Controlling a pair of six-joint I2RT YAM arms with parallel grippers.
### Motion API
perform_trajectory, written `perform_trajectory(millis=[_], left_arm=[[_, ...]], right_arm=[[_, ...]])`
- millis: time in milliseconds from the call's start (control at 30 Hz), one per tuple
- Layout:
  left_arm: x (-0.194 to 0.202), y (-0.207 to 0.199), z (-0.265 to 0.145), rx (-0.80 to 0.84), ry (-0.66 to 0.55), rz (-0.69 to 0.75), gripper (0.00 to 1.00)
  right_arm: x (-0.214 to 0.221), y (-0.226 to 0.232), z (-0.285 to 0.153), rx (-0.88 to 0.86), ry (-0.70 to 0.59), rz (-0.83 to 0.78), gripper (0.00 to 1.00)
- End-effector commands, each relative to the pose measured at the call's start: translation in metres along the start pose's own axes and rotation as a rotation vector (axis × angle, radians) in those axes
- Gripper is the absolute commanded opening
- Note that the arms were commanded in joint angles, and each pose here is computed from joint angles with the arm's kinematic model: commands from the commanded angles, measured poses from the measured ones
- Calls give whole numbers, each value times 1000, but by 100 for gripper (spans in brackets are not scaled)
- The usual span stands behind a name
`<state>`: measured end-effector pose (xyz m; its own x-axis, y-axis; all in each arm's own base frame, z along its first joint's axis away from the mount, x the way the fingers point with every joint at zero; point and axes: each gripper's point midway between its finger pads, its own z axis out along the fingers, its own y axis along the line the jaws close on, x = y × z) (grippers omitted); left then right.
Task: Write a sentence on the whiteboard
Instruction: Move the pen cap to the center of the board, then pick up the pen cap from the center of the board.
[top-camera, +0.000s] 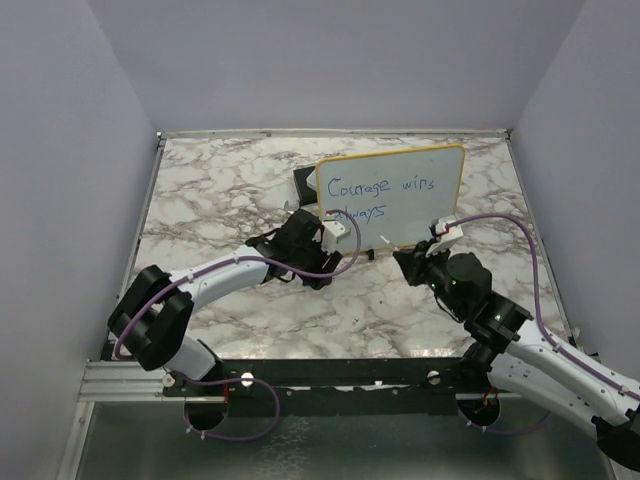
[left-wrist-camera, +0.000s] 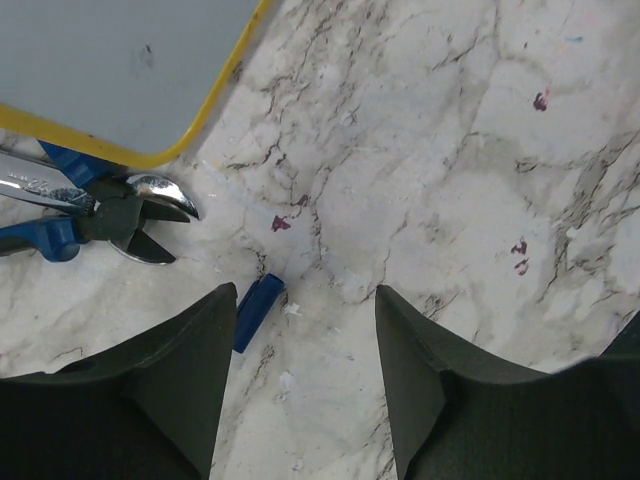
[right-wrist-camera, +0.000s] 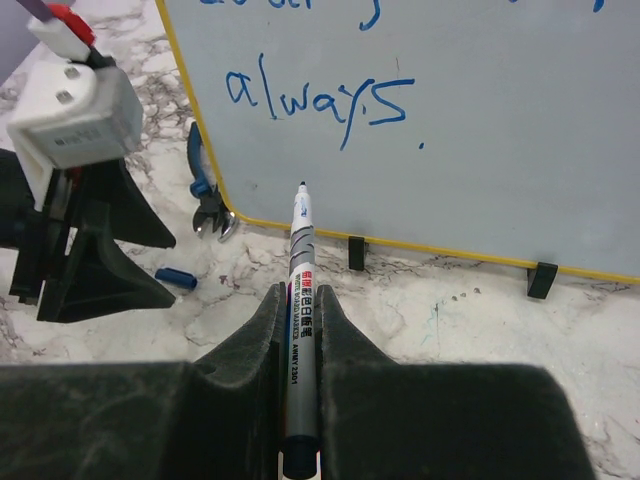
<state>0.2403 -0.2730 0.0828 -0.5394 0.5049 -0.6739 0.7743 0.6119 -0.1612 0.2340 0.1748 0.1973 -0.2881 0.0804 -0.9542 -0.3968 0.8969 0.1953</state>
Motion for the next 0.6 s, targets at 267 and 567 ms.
perform_trajectory(millis=[267, 567], left_arm=[[50, 14, 22, -6, 206, 82, 51], [64, 14, 23, -48, 238, 58, 42]], right_arm=[[1, -7, -4, 23, -8, 0, 1], [0, -8, -5, 27, -13, 3, 1]])
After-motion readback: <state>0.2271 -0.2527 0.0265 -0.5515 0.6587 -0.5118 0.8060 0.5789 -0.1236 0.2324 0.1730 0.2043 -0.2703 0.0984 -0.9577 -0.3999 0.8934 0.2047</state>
